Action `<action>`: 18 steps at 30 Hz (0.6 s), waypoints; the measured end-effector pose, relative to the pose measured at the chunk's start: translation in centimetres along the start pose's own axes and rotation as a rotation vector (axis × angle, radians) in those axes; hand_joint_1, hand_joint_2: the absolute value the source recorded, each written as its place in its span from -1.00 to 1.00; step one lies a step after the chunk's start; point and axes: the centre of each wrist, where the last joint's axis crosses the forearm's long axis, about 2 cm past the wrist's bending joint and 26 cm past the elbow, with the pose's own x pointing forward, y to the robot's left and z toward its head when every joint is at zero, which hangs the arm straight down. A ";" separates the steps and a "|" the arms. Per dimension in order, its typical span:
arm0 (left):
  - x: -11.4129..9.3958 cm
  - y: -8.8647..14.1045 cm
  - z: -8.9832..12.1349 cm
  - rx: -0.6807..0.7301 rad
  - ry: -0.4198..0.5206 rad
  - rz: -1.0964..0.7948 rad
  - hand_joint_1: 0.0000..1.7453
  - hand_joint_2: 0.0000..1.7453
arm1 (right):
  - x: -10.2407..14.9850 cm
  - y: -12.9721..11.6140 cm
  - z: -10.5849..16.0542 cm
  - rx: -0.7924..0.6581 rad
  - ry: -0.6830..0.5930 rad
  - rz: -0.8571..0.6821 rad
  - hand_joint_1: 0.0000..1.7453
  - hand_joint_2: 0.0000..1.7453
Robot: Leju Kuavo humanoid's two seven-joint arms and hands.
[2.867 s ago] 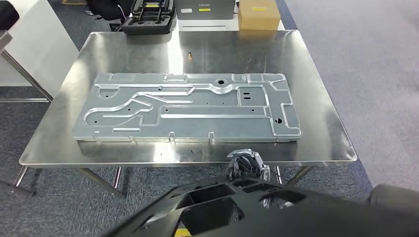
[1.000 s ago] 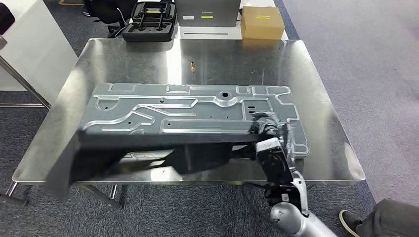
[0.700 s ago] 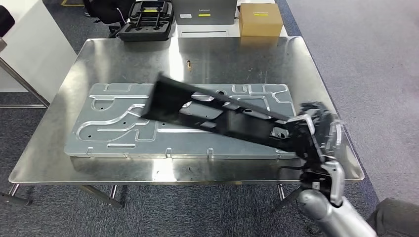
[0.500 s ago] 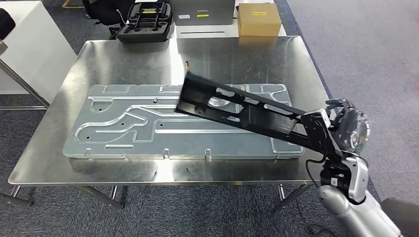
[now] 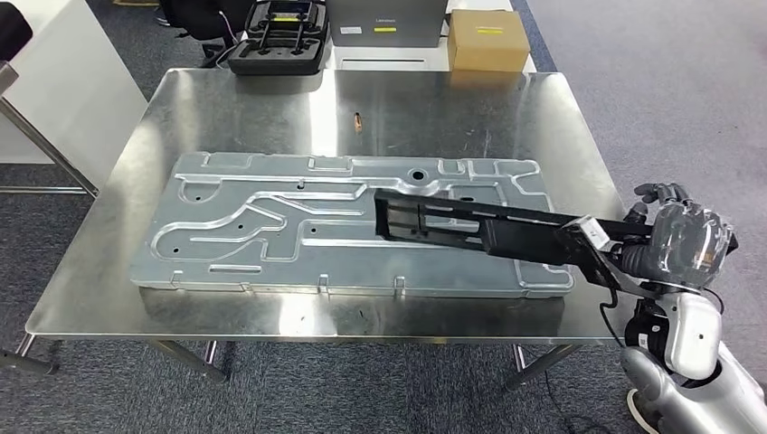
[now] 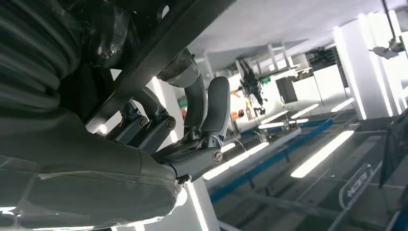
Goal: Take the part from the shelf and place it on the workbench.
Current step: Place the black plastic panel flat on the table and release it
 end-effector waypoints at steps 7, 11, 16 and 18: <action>0.0 0.1 0.0 0.002 0.013 -0.001 -1.00 1.00 | 0.7 -0.7 -1.7 -0.057 -0.097 0.164 1.00 1.00; 0.1 0.2 -0.1 0.005 0.011 -0.001 -1.00 1.00 | 1.6 -1.2 -2.4 -0.099 -0.160 0.222 1.00 1.00; 0.0 0.1 0.0 0.008 0.011 -0.001 -1.00 1.00 | 2.8 -1.2 -3.3 -0.048 -0.336 0.500 1.00 1.00; 0.1 0.2 -0.1 0.008 0.009 -0.002 -1.00 1.00 | 3.5 -1.1 -3.7 0.002 -0.425 0.636 1.00 1.00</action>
